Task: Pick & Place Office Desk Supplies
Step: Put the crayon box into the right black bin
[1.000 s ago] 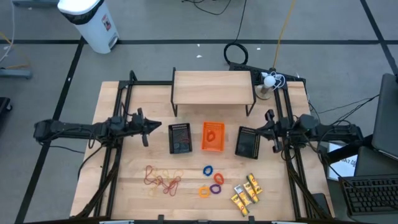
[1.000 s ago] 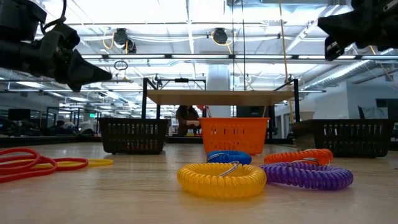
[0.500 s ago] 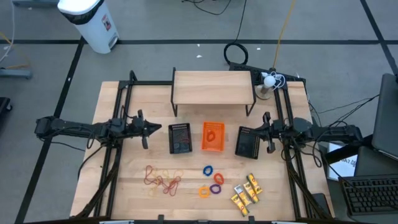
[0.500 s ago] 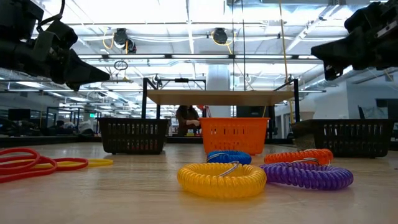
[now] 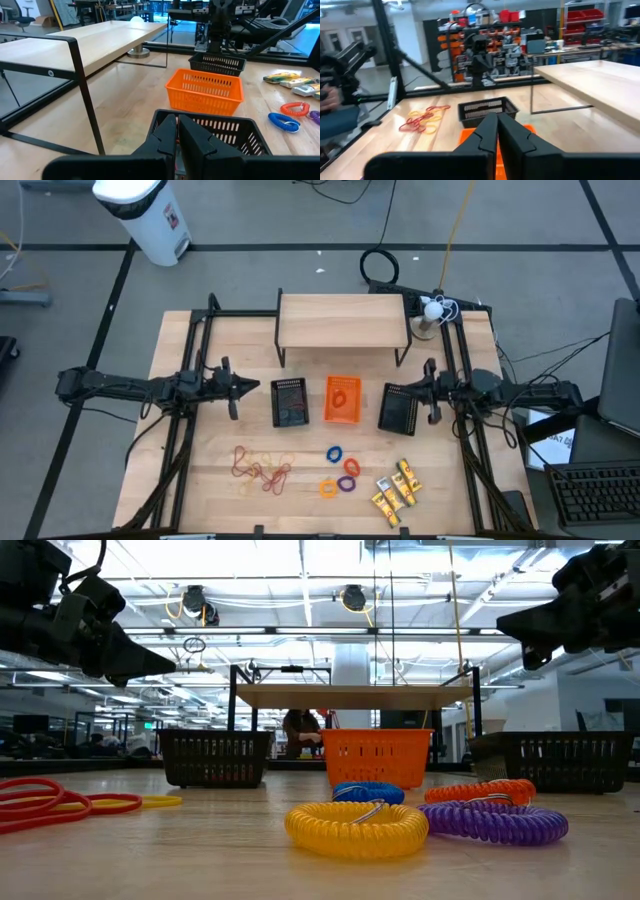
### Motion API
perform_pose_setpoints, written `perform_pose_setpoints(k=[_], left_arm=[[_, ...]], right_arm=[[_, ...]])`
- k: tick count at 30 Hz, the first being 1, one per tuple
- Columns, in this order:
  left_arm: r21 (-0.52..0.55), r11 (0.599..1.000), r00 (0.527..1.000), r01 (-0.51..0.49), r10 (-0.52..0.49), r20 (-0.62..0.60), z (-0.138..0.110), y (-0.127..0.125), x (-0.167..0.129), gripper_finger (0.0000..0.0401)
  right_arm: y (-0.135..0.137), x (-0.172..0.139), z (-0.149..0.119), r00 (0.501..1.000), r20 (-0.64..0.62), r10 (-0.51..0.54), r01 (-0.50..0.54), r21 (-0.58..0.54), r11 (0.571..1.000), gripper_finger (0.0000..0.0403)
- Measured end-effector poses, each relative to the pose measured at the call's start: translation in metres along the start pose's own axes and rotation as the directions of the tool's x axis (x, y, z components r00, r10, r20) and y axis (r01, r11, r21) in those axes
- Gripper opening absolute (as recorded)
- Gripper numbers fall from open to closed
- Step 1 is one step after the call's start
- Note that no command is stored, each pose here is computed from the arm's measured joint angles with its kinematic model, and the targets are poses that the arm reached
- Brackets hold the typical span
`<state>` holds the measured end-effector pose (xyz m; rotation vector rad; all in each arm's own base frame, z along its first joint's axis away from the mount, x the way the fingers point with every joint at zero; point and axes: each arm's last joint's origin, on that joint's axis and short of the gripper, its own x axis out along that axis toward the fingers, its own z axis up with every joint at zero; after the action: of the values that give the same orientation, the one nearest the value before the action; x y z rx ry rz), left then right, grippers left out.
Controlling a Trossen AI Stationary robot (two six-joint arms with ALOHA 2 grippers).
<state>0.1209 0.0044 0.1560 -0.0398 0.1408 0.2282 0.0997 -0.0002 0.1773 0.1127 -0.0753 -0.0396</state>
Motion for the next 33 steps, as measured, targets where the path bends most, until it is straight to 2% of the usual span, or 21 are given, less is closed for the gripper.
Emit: perform_pose_setpoints(k=[9, 15, 18, 21, 24, 26, 30, 33], left_arm=[[0.000, 1.000, 1.000, 0.000, 0.000, -0.001, 0.000, 0.000, 0.000, 0.0019], [0.004, 1.000, 1.000, 0.000, 0.000, 0.000, 0.000, 0.000, 0.000, 0.0019], [0.005, 1.000, 1.000, 0.000, 0.000, 0.000, 0.000, 0.000, 0.000, 0.0019], [0.002, 1.000, 1.000, 0.000, 0.000, 0.000, 0.000, 0.000, 0.000, 0.0019], [0.002, 1.000, 1.000, 0.000, 0.000, -0.001, 0.000, 0.000, 0.000, 0.0019], [0.002, 1.000, 1.000, 0.000, 0.000, -0.006, -0.001, 0.000, 0.000, 0.0019], [0.006, 1.000, 1.000, -0.001, 0.001, -0.029, -0.003, 0.000, 0.000, 0.0019], [0.002, 1.000, 0.999, -0.002, 0.002, -0.040, -0.004, 0.000, 0.000, 0.0019]], right_arm=[[0.000, 0.000, 0.003, 0.999, 0.031, -0.013, 0.013, 0.005, 1.000, 0.0047], [0.005, 0.002, 0.008, 0.988, 0.069, 0.142, -0.146, 0.065, 0.987, 0.0075], [0.007, 0.007, 0.015, 0.988, 0.018, 0.154, -0.155, 0.085, 0.984, 0.0077], [0.015, 0.015, 0.037, 0.982, -0.006, 0.189, -0.188, 0.092, 0.978, 0.0077], [0.027, 0.027, 0.060, 0.964, -0.112, 0.240, -0.229, 0.105, 0.968, 0.0077], [0.037, 0.037, 0.074, 0.949, -0.209, 0.235, -0.216, 0.110, 0.970, 0.0077], [0.060, 0.056, 0.091, 0.886, -0.451, 0.105, -0.076, 0.081, 0.994, 0.0077], [0.080, 0.068, 0.098, 0.827, -0.562, 0.006, 0.032, 0.057, 0.998, 0.0077]])
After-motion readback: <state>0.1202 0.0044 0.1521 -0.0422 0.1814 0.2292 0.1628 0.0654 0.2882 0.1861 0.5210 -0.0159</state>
